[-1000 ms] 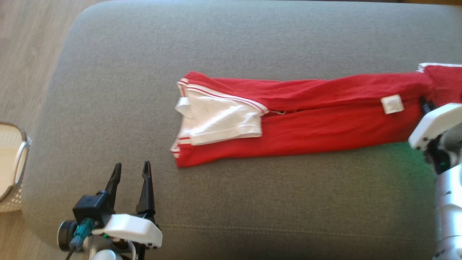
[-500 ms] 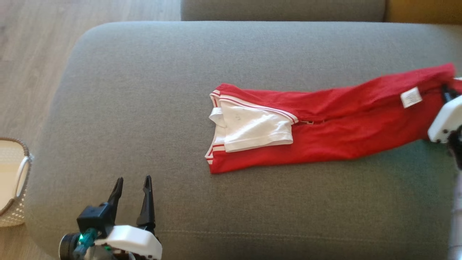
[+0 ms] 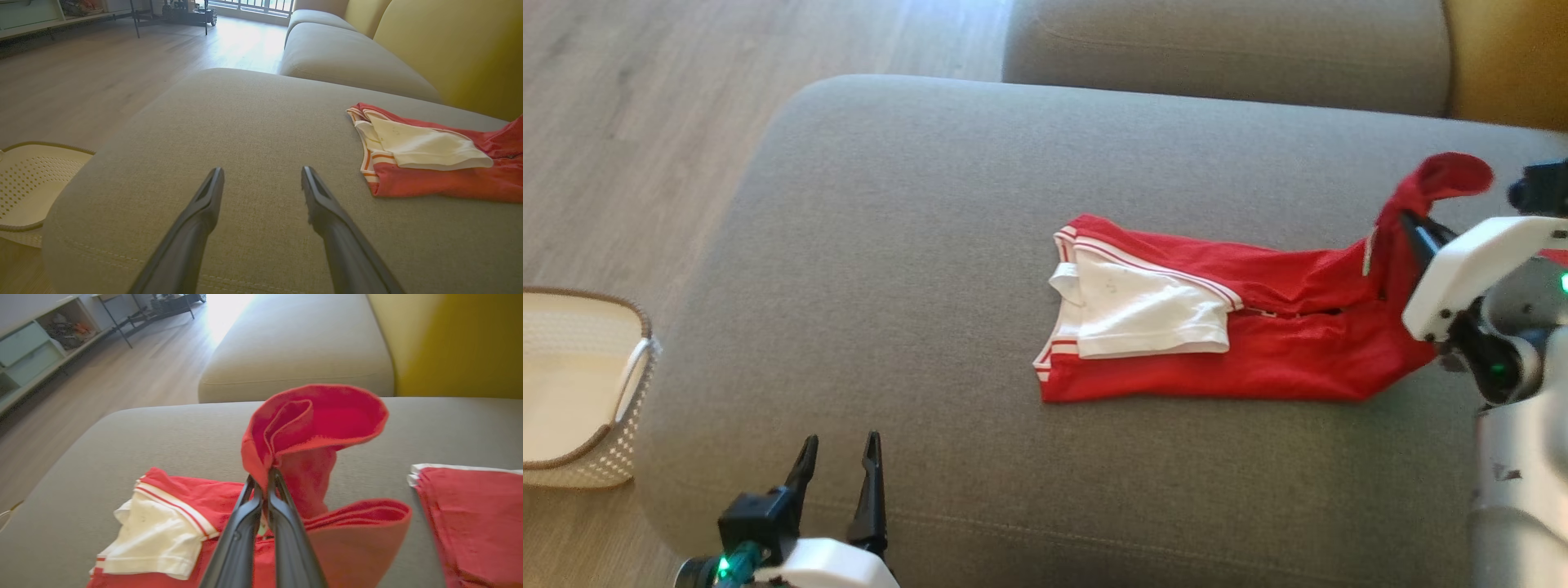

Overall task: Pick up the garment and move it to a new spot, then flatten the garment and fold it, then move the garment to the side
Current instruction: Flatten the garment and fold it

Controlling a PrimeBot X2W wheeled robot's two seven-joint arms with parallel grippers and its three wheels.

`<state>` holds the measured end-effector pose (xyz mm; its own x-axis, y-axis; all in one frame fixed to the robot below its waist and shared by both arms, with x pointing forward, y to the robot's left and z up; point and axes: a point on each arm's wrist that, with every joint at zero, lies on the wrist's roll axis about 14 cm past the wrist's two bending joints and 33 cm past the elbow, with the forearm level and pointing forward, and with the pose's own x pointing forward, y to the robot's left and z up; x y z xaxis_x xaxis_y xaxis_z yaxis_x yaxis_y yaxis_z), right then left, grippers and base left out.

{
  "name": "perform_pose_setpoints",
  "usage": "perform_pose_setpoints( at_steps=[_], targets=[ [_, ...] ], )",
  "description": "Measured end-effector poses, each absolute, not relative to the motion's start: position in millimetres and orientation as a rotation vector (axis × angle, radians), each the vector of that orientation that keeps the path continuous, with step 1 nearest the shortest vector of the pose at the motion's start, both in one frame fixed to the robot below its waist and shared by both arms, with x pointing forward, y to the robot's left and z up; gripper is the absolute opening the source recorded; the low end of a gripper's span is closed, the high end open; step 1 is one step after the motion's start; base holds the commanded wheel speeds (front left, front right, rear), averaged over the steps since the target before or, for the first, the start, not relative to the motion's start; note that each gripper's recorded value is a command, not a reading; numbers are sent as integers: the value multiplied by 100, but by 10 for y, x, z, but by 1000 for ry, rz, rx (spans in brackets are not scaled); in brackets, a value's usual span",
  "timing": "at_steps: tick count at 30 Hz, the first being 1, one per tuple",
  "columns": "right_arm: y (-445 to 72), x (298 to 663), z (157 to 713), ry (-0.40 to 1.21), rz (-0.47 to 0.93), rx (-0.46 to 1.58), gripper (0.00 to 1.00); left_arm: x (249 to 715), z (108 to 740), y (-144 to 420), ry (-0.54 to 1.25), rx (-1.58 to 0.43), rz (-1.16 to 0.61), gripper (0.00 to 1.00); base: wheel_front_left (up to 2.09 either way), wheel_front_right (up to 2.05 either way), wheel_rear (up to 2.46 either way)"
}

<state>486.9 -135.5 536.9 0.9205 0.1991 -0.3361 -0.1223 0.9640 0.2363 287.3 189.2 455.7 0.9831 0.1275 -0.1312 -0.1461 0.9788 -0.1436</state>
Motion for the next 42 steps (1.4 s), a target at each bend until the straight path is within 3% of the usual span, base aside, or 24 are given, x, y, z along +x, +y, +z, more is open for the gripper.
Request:
perform_pose_setpoints(
  at_steps=[13,26,27,28,29,33,42],
  targets=[
    [25,4686,4989,485,520,289,0,2626,4624,2113,94,-167,238,100,0,0,0],
    [725,4717,4741,538,626,281,0,2431,4592,2267,110,-170,319,100,0,0,0],
    [740,4713,4704,549,626,277,18,2424,4588,2276,112,-169,324,100,0,0,0],
    [751,4703,4662,567,626,274,64,2421,4584,2281,113,-169,327,100,0,0,0],
    [757,4695,4625,582,624,274,100,2419,4582,2284,114,-169,329,100,0,0,0],
    [751,4752,4663,552,604,310,100,2435,4573,2271,119,-168,323,100,0,0,0],
    [644,5013,5239,323,558,431,100,2539,4588,2178,115,-164,282,100,0,0,0]
  ],
)
